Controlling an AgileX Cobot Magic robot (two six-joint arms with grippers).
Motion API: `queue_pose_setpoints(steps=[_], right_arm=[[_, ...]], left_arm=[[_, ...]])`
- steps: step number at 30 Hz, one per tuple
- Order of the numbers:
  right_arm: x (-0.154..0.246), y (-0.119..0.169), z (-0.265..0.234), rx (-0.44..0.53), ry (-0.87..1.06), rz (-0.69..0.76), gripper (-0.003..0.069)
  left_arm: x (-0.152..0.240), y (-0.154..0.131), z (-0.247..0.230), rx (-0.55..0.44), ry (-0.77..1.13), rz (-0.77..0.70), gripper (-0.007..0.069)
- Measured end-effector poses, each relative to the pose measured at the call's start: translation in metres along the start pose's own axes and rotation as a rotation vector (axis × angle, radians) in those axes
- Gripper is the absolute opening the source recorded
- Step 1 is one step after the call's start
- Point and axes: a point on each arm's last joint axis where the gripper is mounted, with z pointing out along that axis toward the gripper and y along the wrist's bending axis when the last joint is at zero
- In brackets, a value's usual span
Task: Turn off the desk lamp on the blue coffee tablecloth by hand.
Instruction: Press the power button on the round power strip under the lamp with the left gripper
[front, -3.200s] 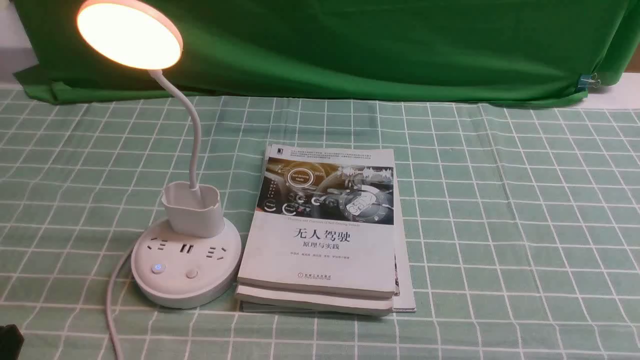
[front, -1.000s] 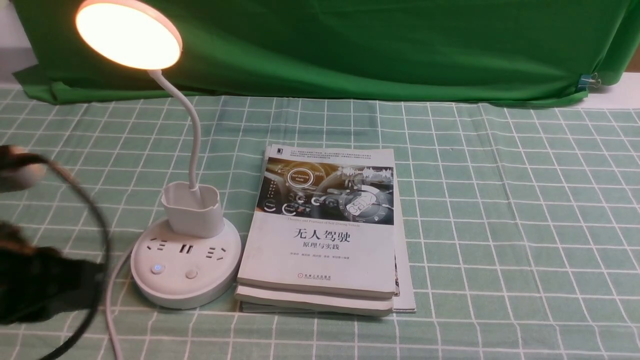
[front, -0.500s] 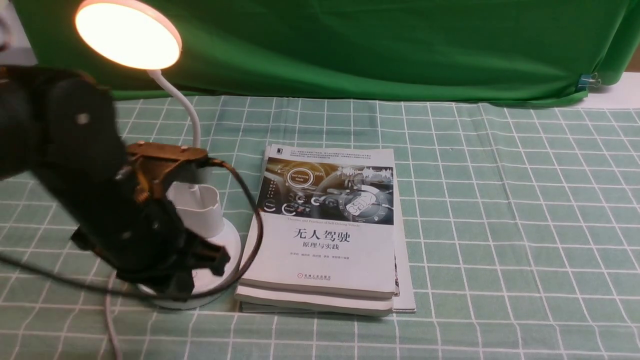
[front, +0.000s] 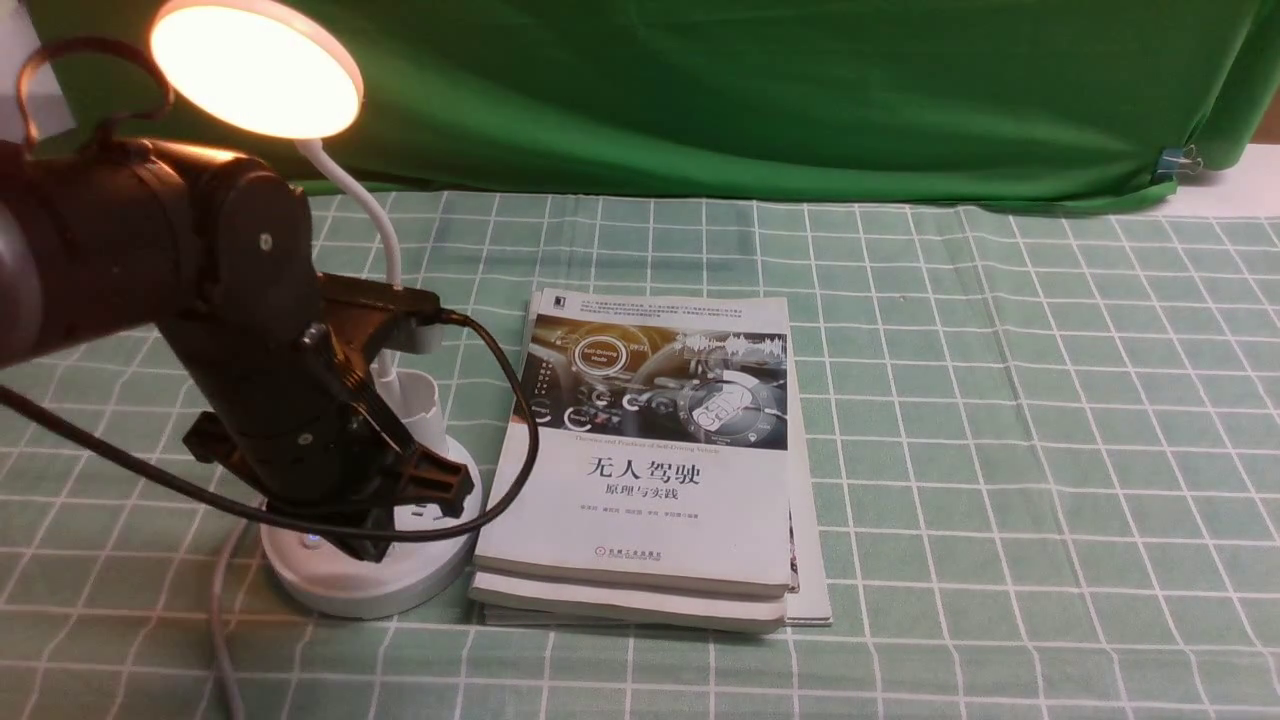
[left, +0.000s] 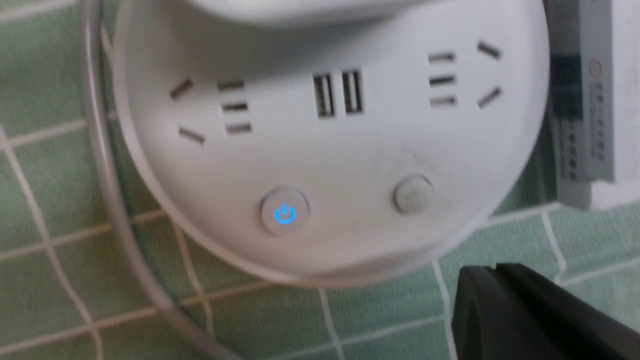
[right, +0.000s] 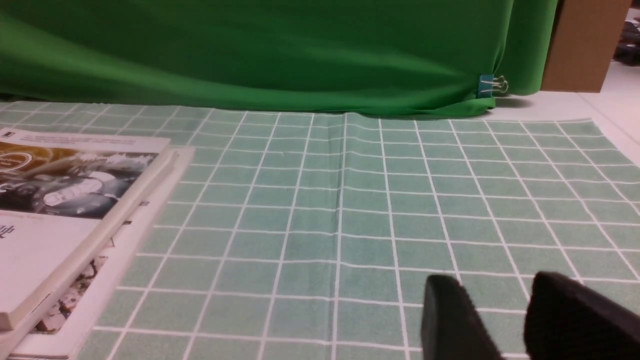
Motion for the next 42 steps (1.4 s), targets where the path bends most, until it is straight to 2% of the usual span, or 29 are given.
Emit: queue_pose_setpoints(steps=[15,25,32,42], right_arm=[[0.0,0.0,0.0,0.0,0.0,0.0,0.0242],[0.0,0.0,0.0,0.0,0.0,0.0,0.0242],[0.0,0.0,0.0,0.0,0.0,0.0,0.0242],[0.0,0.0,0.0,0.0,0.0,0.0,0.0242]], left_arm=[[-0.008,0.004,0.034,-0.009,0.055,-0.006,0.0003],[-0.012,0.004,0.028,-0.015,0.085,0.003,0.0003],[-0.016,0.003,0.003,-0.027,-0.001,0.015,0.0003],[-0.019,0.005,0.016,-0.03,0.021,0.016,0.0003]])
